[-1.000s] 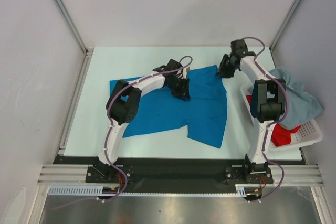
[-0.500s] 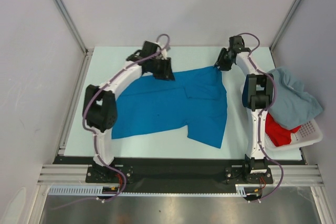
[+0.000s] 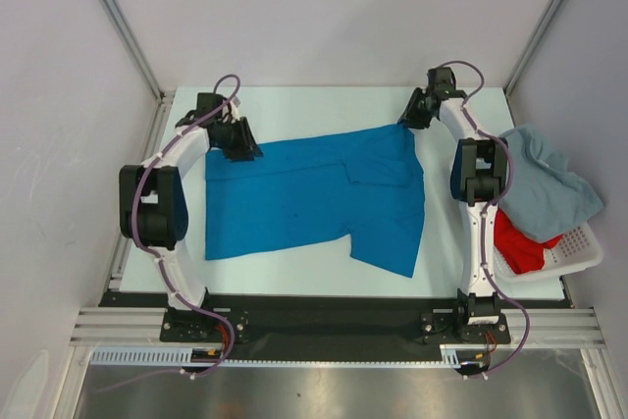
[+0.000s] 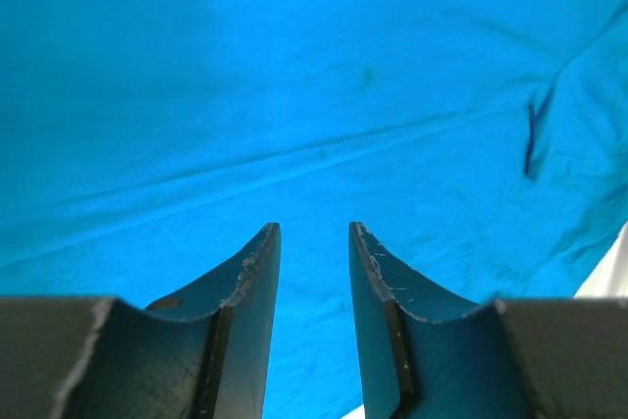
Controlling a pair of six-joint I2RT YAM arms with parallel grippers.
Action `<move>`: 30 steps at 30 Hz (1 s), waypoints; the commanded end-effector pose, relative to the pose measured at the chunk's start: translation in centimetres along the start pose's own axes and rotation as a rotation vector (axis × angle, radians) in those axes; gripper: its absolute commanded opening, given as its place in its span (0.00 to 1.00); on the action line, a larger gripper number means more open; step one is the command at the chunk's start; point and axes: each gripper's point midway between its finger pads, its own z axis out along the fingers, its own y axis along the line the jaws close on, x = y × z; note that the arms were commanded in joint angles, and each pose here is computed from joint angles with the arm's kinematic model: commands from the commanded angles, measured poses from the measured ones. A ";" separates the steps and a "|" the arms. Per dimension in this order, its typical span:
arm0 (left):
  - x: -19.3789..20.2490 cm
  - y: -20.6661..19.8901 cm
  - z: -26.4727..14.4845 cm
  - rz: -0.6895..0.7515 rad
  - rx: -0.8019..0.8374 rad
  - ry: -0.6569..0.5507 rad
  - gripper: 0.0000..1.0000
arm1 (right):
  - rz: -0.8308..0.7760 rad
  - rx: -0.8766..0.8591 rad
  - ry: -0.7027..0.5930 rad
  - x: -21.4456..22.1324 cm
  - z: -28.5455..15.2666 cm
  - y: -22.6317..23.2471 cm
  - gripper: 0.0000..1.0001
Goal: Fold and stack the t-shirts
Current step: Fold the tshirt
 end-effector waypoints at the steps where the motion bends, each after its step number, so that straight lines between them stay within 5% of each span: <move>1: -2.2 -0.2 -1.8 -0.046 0.059 -0.088 0.40 | 0.010 -0.043 -0.038 -1.4 0.7 0.6 0.33; 5: -2.1 2.3 -1.6 -0.110 0.039 -0.086 0.41 | 0.017 -0.037 -0.045 -1.6 1.2 0.3 0.28; 13: -1.1 7.1 0.1 -0.205 -0.029 -0.052 0.38 | 0.015 0.012 -0.126 -3.7 1.2 -1.4 0.00; 21: -2.3 8.7 0.3 -0.200 -0.075 -0.094 0.38 | 0.015 -0.007 -0.211 -5.8 2.2 -1.5 0.00; 28: -4.4 8.2 -1.7 -0.151 -0.105 -0.139 0.50 | 0.029 -0.026 -0.278 -7.8 3.1 -1.0 0.00; 30: -4.2 7.8 -3.1 -0.127 -0.129 -0.152 0.53 | 0.038 -0.036 -0.288 -8.6 2.4 -0.3 0.12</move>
